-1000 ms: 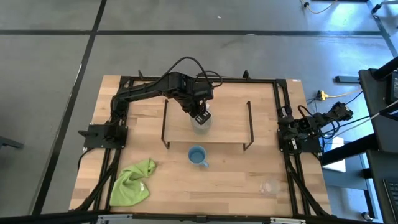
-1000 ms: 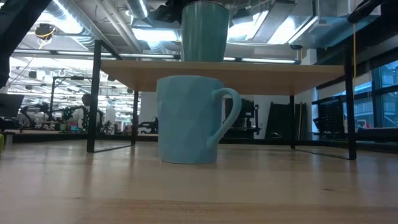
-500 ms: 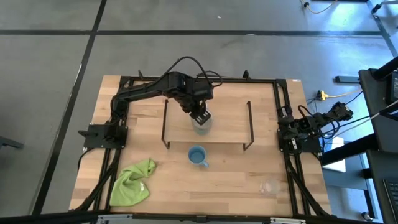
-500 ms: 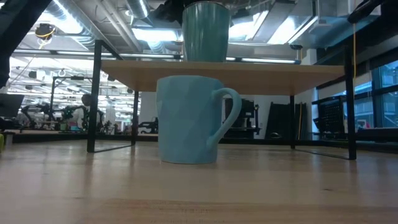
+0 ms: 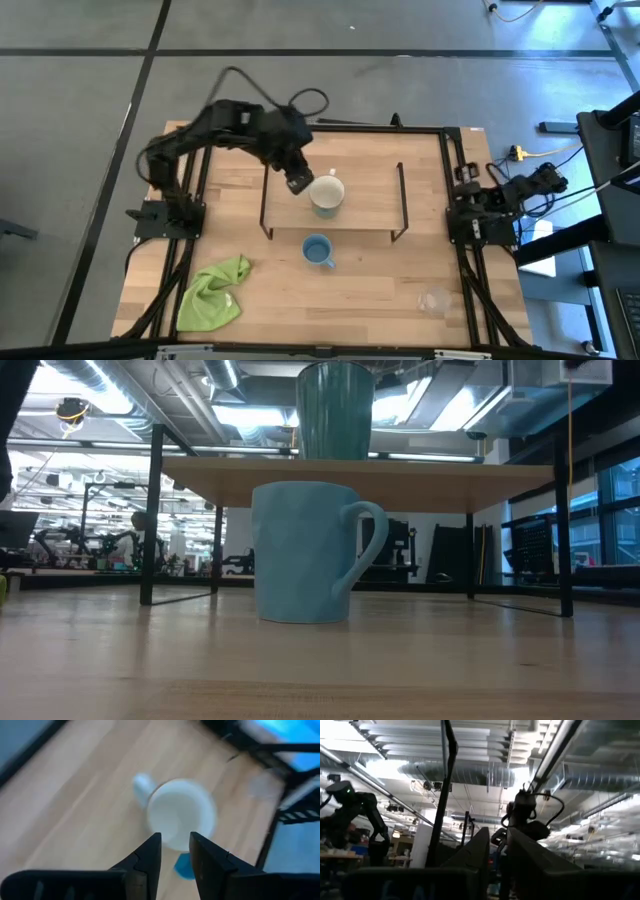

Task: Stack small to large cups/mugs on shelf
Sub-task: Put the light blue mug on the shelf

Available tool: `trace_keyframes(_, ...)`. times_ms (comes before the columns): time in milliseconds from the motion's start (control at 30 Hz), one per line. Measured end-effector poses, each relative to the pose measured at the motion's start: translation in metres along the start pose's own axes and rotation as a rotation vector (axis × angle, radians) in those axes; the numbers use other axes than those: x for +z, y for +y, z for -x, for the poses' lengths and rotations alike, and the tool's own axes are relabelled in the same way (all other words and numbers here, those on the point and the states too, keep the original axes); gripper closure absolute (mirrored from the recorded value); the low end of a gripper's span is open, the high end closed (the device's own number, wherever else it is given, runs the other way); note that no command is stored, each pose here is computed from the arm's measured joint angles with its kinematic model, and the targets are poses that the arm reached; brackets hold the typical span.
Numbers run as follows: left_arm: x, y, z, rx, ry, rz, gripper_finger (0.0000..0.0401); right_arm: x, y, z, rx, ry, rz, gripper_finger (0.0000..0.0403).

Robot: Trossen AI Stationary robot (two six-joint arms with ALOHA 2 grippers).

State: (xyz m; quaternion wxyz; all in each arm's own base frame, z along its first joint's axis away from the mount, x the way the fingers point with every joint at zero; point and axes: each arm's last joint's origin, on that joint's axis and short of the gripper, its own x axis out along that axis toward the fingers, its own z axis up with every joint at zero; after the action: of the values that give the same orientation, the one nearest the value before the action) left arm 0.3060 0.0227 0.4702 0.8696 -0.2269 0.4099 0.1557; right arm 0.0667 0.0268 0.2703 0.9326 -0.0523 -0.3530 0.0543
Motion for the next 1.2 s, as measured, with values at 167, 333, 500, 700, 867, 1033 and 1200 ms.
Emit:
trace_keyframes(167,-0.013,-0.007,0.048,-0.088,-0.143,-0.160,0.0306,0.031,-0.009,-0.021,0.022,0.209,-0.031,0.0331)
trace_keyframes(333,-0.026,-0.004,0.081,-0.103,-0.227,-0.204,0.0306,0.050,-0.012,-0.050,-0.040,0.532,-0.153,0.0331)
trace_keyframes(500,-0.036,-0.004,0.093,-0.063,-0.242,-0.255,0.0306,0.080,-0.009,-0.111,0.027,0.611,-0.035,0.0331)
trace_keyframes(700,-0.045,-0.003,0.094,-0.011,-0.200,-0.220,0.0306,0.112,-0.013,-0.161,-0.041,0.815,0.037,0.0331)
trace_keyframes(867,-0.046,-0.011,0.088,-0.002,-0.195,-0.128,0.0306,0.143,-0.016,-0.191,-0.074,0.730,-0.260,0.0331)
trace_keyframes(1033,-0.047,-0.013,0.088,0.003,-0.202,-0.185,0.0306,0.168,-0.019,-0.213,-0.037,0.573,-0.367,0.0331)
trace_keyframes(1200,-0.047,-0.014,0.090,-0.050,-0.186,-0.146,0.0306,0.201,-0.030,-0.219,-0.055,0.395,-0.407,0.0331)
